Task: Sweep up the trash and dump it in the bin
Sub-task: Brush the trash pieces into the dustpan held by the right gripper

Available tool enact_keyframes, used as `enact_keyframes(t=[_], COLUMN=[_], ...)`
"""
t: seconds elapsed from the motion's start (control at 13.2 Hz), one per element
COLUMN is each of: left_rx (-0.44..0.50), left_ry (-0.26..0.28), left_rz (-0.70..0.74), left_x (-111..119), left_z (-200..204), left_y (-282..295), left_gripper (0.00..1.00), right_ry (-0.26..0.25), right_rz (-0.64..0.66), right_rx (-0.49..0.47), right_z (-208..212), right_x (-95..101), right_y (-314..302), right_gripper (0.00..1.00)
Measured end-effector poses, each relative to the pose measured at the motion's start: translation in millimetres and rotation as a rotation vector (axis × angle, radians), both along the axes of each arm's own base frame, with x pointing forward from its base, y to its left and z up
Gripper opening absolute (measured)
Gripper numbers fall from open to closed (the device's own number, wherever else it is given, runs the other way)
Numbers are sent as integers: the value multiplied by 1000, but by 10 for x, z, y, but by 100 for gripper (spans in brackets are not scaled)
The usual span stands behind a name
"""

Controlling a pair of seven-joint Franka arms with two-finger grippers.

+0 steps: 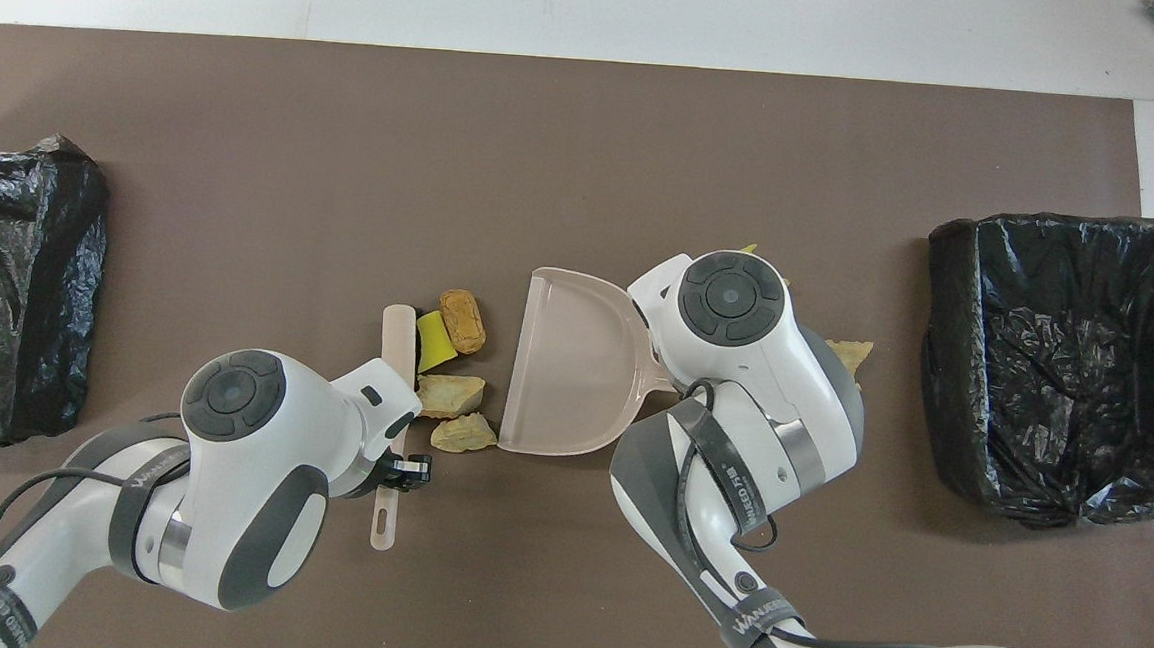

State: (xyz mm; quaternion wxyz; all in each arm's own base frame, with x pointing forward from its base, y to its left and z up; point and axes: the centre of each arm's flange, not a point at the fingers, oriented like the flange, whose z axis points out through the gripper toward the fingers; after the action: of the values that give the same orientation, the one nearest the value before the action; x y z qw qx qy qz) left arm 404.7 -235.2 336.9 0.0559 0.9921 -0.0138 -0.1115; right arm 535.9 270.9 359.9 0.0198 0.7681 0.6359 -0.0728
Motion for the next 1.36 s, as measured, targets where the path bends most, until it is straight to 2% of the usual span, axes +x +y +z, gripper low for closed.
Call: enact_keyframes(t=[0.83,1.06,1.36], left_rx=[-159,-171,-145], left_ry=[-36,-45,-20], left_rz=[4,60,107], left_x=[-268,-211,8], left_z=[477,657,784], left_y=[-1307,-1448,-1228], left_gripper=[27,27,27], right_ry=[1,2,2], right_rz=[-1,-1,-1], right_rx=[-1,-1,-1], right_z=[-8,-9,-10], right_x=[-1,-1,-2], right_y=[-8,-9,-9], right_gripper=[32,32,32])
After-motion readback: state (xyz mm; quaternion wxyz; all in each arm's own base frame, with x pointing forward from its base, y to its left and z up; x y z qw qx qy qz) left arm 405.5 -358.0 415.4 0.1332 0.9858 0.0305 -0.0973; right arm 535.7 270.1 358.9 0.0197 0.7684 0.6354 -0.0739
